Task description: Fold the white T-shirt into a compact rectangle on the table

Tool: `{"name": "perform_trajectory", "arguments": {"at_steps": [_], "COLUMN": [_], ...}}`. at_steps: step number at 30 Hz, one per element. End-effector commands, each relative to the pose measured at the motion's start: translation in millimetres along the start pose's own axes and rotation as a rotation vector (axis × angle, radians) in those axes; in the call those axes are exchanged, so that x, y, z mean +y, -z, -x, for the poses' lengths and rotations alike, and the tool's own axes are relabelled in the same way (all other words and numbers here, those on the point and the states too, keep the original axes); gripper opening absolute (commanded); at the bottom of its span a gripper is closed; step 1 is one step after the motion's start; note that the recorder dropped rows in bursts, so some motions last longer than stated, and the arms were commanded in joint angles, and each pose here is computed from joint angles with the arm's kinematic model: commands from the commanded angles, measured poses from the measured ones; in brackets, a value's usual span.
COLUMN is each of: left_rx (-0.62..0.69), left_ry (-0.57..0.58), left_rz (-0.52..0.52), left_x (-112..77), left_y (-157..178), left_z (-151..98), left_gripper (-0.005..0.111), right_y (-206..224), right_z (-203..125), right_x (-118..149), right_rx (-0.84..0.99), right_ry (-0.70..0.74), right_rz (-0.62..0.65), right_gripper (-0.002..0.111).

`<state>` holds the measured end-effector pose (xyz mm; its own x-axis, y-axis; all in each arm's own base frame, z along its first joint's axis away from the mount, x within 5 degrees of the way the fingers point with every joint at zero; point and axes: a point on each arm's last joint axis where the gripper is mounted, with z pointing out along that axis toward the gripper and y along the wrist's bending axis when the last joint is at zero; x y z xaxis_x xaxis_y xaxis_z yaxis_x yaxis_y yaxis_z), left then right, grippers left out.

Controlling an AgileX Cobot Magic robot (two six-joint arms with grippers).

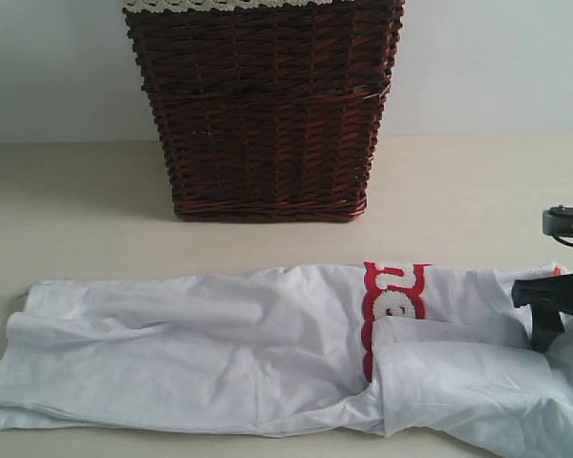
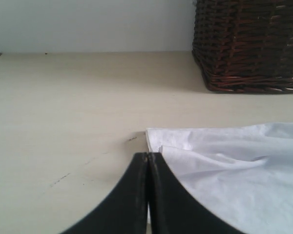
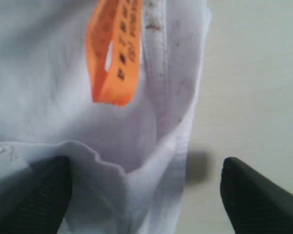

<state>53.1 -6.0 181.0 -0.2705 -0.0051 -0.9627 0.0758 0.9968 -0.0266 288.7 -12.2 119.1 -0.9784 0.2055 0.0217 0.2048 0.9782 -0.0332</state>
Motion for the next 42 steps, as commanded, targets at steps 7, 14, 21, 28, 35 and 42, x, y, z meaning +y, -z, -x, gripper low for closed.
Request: {"name": "perform_trajectory", "arguments": {"at_steps": [7,14,21,28,35,42], "left_rx": [-0.009,-0.009,-0.009,-0.009,-0.009,-0.009], "left_ry": [0.000,0.000,0.000,0.000,0.000,0.000], "left_rz": [0.005,0.005,0.005,0.005,0.005,0.005], "left_x": [0.3,0.3,0.3,0.3,0.3,0.3], "left_y": [0.2,0.2,0.2,0.2,0.2,0.2], "left_z": [0.5,0.5,0.5,0.5,0.5,0.5], "left_gripper": [0.000,0.000,0.000,0.000,0.000,0.000], "right_y": [-9.0,-26.5,-33.6,14.7,77.8,118.3], "right_z": [6.2,4.7,2.0,-1.5,-13.6,-14.4], "right_x": [18.2,25.2,26.9,19.6,-29.3,-31.4], "right_rx": [-0.048,0.012,0.112,0.178,0.076,-0.022], "right_ry": [0.088,0.120,0.170,0.218,0.153,0.081], "right_rz": [0.196,0.263,0.276,0.216,-0.275,-0.274], "right_gripper": [0.080,0.067,0.002,0.000,0.000,0.000]}}
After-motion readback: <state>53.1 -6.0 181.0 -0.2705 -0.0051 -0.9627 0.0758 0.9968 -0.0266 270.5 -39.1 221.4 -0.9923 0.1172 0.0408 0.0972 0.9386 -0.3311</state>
